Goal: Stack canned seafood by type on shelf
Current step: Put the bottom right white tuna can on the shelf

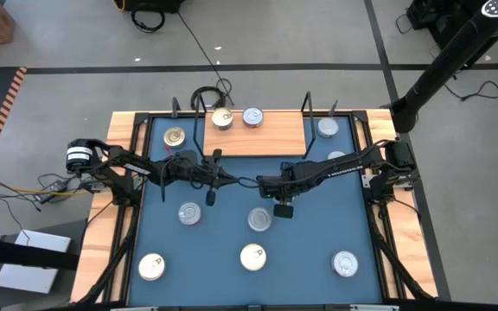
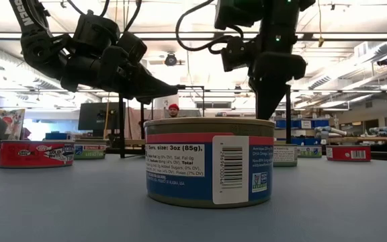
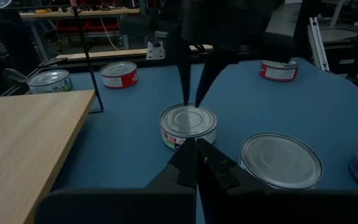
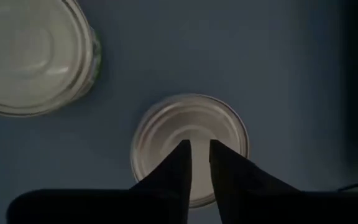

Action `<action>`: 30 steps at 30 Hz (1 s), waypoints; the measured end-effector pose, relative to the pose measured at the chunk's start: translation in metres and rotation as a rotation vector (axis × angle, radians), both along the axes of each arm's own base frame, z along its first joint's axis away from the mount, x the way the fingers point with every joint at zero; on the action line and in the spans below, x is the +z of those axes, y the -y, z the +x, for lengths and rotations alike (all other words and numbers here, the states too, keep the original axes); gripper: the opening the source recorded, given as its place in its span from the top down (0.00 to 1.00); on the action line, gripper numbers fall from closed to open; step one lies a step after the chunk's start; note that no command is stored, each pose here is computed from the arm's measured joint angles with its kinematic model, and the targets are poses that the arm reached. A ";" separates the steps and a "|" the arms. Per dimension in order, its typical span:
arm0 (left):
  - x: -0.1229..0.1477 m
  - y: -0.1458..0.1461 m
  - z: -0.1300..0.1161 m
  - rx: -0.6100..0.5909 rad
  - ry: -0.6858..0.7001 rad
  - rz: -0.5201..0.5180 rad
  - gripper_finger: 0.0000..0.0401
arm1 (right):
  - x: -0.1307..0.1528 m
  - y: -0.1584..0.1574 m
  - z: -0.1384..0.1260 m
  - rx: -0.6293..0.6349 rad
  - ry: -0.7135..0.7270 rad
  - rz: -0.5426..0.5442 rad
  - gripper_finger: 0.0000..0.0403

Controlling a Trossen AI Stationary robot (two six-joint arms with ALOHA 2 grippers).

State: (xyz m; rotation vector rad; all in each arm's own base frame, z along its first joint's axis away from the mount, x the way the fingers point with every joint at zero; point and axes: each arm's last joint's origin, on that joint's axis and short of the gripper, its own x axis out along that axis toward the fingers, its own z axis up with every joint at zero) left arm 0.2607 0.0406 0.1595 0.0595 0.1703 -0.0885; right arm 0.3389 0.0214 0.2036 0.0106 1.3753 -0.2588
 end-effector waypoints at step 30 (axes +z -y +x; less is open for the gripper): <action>0.000 0.000 0.000 0.000 -0.003 -0.001 0.99 | 0.001 -0.030 0.000 -0.094 0.057 0.099 0.73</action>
